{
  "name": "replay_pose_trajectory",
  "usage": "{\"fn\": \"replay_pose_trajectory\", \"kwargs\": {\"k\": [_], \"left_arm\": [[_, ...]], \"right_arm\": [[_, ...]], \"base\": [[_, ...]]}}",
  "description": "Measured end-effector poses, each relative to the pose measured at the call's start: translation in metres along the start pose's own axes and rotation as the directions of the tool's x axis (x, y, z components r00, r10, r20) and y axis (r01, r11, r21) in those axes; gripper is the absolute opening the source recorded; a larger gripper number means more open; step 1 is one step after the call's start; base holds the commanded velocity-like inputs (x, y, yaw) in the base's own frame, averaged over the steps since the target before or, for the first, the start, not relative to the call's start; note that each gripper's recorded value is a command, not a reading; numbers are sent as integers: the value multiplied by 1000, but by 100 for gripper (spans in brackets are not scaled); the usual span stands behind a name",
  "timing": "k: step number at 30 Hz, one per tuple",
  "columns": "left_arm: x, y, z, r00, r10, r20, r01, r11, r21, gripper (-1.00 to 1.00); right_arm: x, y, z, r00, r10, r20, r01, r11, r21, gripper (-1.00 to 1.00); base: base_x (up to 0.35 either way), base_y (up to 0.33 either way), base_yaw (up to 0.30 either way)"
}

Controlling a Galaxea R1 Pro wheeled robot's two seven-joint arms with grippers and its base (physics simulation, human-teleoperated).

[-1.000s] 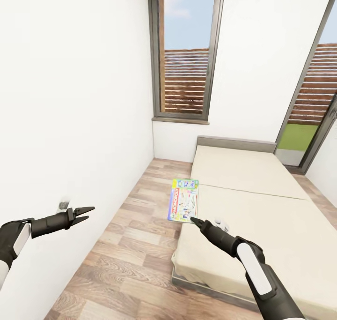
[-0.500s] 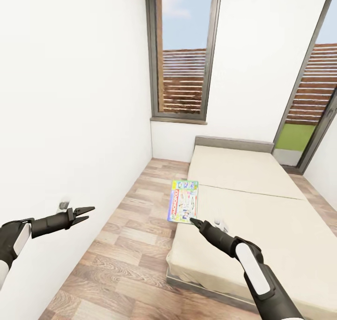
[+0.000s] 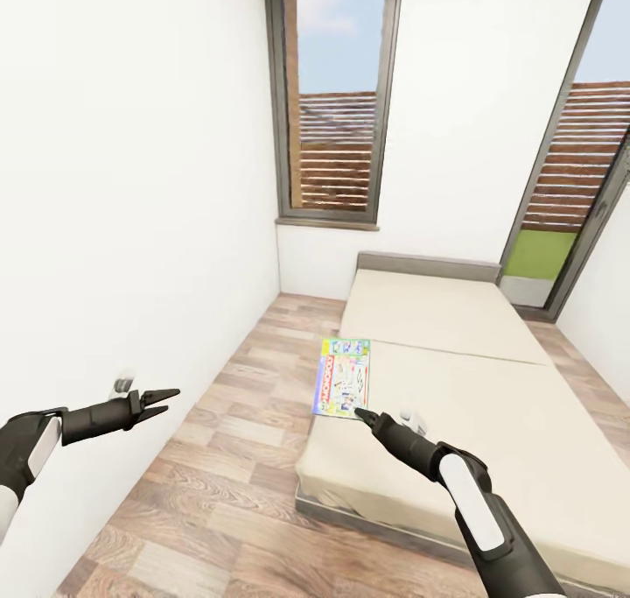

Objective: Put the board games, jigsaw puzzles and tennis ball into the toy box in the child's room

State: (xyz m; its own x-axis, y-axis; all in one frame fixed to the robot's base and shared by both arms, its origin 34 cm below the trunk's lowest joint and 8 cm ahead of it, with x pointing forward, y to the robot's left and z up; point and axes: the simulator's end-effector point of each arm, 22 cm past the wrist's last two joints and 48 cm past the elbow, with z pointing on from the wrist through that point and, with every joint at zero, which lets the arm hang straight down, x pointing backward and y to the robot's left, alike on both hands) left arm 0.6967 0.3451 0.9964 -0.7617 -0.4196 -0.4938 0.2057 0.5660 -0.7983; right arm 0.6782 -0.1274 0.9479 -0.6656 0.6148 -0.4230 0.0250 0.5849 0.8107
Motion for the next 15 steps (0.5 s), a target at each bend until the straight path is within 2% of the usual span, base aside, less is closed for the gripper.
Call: {"fn": "replay_pose_trajectory", "kwargs": {"k": [3,10,15], "left_arm": [[0,0,0,1000,1,-1,-1,1000,0,100],[0,0,0,1000,1,-1,-1,1000,0,100],[0,0,0,1000,1,-1,-1,1000,0,100]], "right_arm": [[0,0,0,1000,0,0,0,1000,0,-100],[0,-5,0,999,-35,-2,35,999,25,-100],[0,-7,0,999,-47,-3,47,998,34,-100]], "base": [[-133,-201,128],[-28,-238,264],[-2,-70,288]]}}
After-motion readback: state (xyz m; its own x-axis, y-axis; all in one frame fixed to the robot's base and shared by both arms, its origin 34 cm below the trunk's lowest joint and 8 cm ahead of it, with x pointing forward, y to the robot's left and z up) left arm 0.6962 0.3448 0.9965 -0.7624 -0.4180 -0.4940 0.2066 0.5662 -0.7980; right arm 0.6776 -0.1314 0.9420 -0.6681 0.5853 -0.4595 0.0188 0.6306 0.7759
